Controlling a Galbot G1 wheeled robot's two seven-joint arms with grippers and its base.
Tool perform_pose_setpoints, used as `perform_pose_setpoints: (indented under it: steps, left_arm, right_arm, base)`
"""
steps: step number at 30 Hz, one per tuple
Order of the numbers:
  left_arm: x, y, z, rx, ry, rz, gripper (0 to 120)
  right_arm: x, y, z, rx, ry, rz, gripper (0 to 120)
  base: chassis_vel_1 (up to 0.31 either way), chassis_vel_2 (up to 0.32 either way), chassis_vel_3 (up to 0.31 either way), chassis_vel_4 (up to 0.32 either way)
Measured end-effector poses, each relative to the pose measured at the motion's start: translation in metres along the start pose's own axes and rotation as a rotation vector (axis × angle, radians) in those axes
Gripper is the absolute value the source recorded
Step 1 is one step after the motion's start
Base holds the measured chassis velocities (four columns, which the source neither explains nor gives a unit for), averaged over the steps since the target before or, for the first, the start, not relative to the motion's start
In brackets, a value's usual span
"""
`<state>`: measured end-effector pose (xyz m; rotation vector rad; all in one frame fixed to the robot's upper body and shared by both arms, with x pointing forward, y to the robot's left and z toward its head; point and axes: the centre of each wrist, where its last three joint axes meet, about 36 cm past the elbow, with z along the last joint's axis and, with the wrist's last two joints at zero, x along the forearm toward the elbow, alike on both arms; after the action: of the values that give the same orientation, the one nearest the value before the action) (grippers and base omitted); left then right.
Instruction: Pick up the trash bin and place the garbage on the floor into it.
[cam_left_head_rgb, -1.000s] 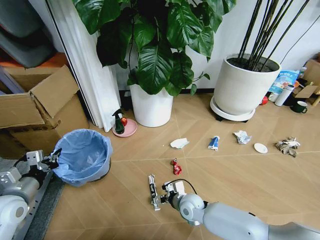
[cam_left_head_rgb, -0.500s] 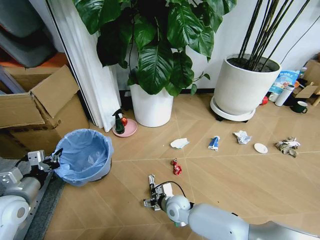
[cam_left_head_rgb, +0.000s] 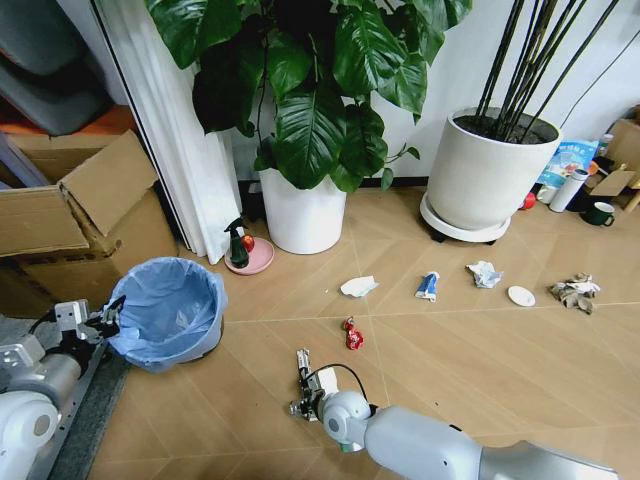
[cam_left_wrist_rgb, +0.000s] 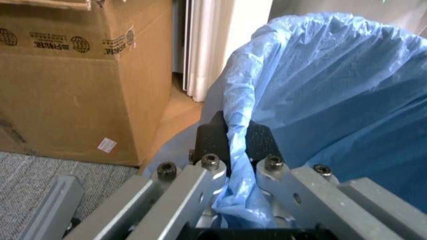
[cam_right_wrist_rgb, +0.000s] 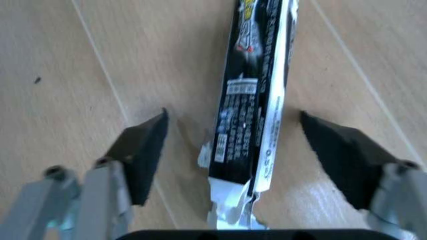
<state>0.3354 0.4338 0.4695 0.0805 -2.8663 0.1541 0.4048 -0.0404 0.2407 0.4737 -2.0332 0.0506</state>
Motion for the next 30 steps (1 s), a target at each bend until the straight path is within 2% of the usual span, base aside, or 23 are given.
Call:
perform_pose_setpoints:
  steps: [2, 4, 6, 9, 12, 15, 16, 19, 23, 27, 28, 30]
  left_arm:
    - [0.001, -0.001, -0.001, 0.001, 0.002, 0.001, 0]
    - [0.001, -0.001, -0.001, 0.002, 0.005, 0.002, 0]
    - [0.003, -0.004, 0.002, 0.000, 0.017, 0.011, 0]
    - [0.003, -0.006, 0.000, -0.001, 0.016, 0.017, 0]
    - [0.005, -0.010, -0.003, 0.006, 0.010, 0.027, 0]
    - [0.006, -0.013, -0.004, 0.012, 0.011, 0.033, 0]
    - [0.006, -0.014, -0.004, 0.012, 0.012, 0.036, 0]
    - [0.006, -0.016, -0.007, 0.008, 0.015, 0.042, 0]
    - [0.007, -0.018, -0.007, 0.004, 0.025, 0.048, 0]
    - [0.004, -0.022, -0.005, -0.017, 0.067, 0.072, 0]
    - [0.004, -0.022, -0.005, -0.017, 0.067, 0.072, 0]
    - [0.000, -0.024, -0.005, -0.033, 0.091, 0.082, 0]
  right_arm:
    - [0.000, -0.001, -0.002, -0.008, 0.000, 0.009, 58]
    - [0.000, -0.001, -0.002, -0.010, 0.001, 0.012, 55]
    - [0.003, -0.002, -0.001, -0.022, 0.007, 0.019, 43]
    - [0.005, -0.002, 0.002, -0.028, 0.013, 0.021, 36]
    - [0.007, -0.001, 0.005, -0.036, 0.019, 0.027, 22]
    - [0.008, 0.001, 0.006, -0.039, 0.022, 0.032, 15]
    - [0.008, 0.002, 0.006, -0.040, 0.025, 0.031, 8]
    - [0.011, 0.001, 0.005, -0.053, 0.018, 0.031, 1]
    - [0.014, -0.004, 0.000, -0.067, -0.015, 0.041, 0]
    - [0.040, -0.049, -0.032, -0.055, -0.235, 0.092, 0]
    - [0.040, -0.049, -0.032, -0.055, -0.235, 0.092, 0]
    - [0.066, -0.087, -0.050, 0.000, -0.385, 0.112, 0]
  base:
    - [0.000, 0.000, 0.000, 0.000]
    - [0.000, 0.000, 0.000, 0.000]
    - [0.000, 0.000, 0.000, 0.000]
    - [0.000, 0.000, 0.000, 0.000]
    - [0.000, 0.000, 0.000, 0.000]
    - [0.000, 0.000, 0.000, 0.000]
    - [0.000, 0.000, 0.000, 0.000]
    - [0.000, 0.000, 0.000, 0.000]
    - [0.000, 0.000, 0.000, 0.000]
    - [0.000, 0.000, 0.000, 0.000]
    - [0.000, 0.000, 0.000, 0.000]
    - [0.000, 0.000, 0.000, 0.000]
